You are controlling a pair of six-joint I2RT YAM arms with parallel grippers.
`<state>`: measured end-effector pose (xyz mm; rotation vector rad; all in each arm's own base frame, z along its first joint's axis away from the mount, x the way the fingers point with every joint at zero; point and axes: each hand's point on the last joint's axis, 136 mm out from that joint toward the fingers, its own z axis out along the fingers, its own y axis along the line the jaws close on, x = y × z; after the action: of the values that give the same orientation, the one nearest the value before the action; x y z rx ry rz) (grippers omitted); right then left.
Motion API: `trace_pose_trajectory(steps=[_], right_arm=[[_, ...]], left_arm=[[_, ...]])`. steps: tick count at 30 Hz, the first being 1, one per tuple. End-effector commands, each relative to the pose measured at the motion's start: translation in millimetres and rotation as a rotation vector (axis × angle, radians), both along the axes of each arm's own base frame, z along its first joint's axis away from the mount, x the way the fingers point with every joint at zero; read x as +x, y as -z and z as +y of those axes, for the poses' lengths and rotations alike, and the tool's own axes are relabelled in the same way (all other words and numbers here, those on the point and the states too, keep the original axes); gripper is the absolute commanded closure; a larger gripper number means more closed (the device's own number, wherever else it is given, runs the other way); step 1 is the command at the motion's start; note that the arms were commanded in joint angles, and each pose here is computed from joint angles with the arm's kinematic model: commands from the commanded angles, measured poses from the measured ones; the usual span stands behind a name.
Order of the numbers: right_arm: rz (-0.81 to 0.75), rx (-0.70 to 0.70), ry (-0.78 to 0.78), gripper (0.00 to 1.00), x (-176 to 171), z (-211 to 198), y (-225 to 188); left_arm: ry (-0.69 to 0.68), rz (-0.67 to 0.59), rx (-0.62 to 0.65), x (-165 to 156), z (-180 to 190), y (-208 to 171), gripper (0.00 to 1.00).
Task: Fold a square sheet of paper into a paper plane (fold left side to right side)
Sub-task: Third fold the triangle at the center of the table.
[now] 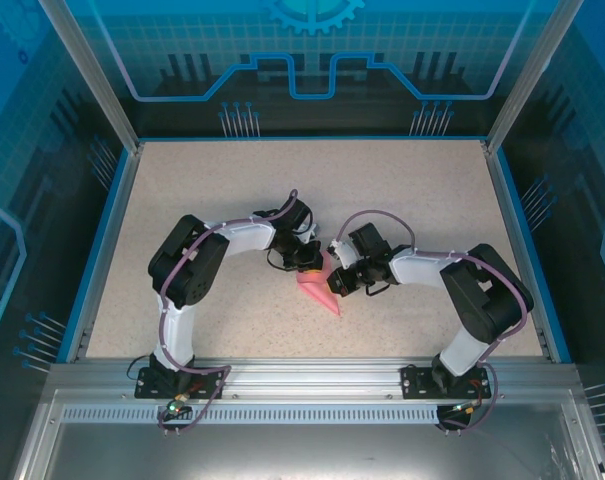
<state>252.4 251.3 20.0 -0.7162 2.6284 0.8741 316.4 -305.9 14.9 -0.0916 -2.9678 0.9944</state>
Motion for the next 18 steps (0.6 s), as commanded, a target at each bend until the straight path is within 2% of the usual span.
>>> trace_pose_trajectory(steps=[1, 18], right_arm=[[0.016, -0.019, 0.033, 1.0, 6.2, -6.1, 2.2], [0.019, -0.02, 0.034, 1.0, 7.6, -6.2, 2.3]], left_arm=[[0.033, 0.059, 0.071, -18.0, 8.0, 23.3, 0.94], [0.033, 0.064, 0.074, -19.0, 8.6, 24.9, 0.94]])
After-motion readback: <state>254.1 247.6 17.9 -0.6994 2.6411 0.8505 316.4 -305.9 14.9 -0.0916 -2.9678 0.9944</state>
